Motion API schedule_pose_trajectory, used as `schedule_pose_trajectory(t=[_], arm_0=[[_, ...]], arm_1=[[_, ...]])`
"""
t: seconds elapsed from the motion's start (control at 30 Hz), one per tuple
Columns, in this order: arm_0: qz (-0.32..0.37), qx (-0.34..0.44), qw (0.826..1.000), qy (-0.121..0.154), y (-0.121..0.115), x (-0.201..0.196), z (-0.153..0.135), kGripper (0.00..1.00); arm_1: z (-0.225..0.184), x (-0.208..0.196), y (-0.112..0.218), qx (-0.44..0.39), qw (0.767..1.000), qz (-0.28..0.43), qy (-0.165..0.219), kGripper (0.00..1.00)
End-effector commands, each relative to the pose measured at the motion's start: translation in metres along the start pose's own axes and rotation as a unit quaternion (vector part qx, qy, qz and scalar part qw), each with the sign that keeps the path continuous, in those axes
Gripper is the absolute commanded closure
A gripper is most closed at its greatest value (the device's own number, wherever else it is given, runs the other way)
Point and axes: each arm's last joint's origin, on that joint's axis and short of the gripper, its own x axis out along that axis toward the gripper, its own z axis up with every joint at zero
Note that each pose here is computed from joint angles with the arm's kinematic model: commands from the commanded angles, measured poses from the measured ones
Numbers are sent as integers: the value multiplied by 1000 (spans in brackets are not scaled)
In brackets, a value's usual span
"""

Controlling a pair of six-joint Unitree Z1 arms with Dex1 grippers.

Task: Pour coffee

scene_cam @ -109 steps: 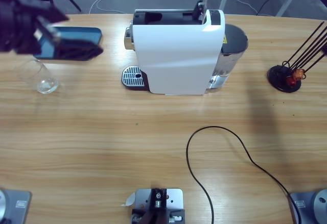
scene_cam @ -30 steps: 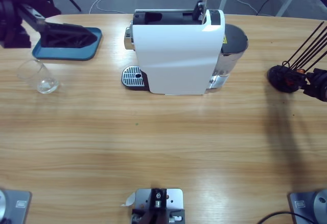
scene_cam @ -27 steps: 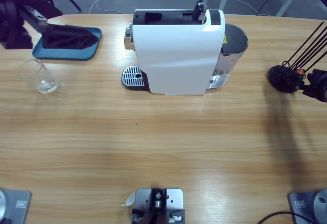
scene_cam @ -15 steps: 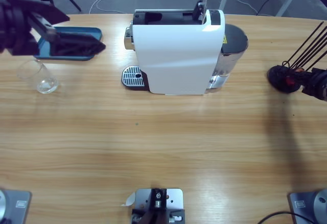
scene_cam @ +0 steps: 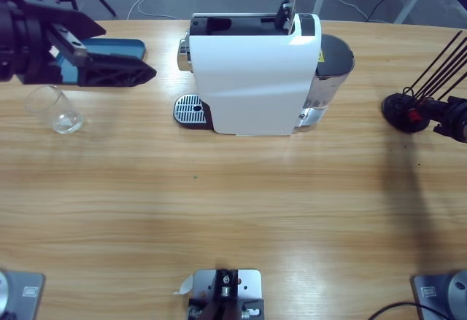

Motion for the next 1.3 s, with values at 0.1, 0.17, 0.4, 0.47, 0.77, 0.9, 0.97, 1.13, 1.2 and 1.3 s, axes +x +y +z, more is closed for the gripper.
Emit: schedule_pose_trajectory(t=[0.1, 0.17, 0.4, 0.47, 0.77, 0.9, 0.97, 1.13, 1.2, 1.3], arm_0=[[3, 2, 1000, 29, -4, 14, -8, 0], [3, 2, 1000, 30, -4, 14, -8, 0], [4, 1, 1000, 31, -5, 15, -8, 0], [4, 0, 999, 32, -5, 16, -8, 0], [4, -6, 999, 37, -5, 19, -9, 0], [5, -7, 999, 36, -5, 19, -9, 0], [5, -8, 999, 35, -5, 19, -9, 0], [5, -8, 999, 34, -6, 19, -9, 0], [3, -9, 999, 33, -6, 18, -9, 0], [2, -8, 999, 31, -7, 16, -8, 0]], arm_1=[[-8, 4, -1, -9, 1000, 5, 21, 1000], [-6, 2, -1, -10, 1000, 7, 14, 1000], [1, -16, -5, -8, 1000, -5, -4, 1000], [9, -22, -5, -7, 1000, -7, -13, 1000], [45, -50, -3, -1, 998, -5, -58, 1000], [58, -66, -3, 1, 997, -8, -77, 1000], [67, -78, 0, -2, 996, -5, -90, 1000], [86, -102, 2, 0, 993, 2, -117, 1000], [91, -112, 2, 1, 992, 3, -125, 1000], [96, -130, 7, -13, 990, 33, -138, 1000]])
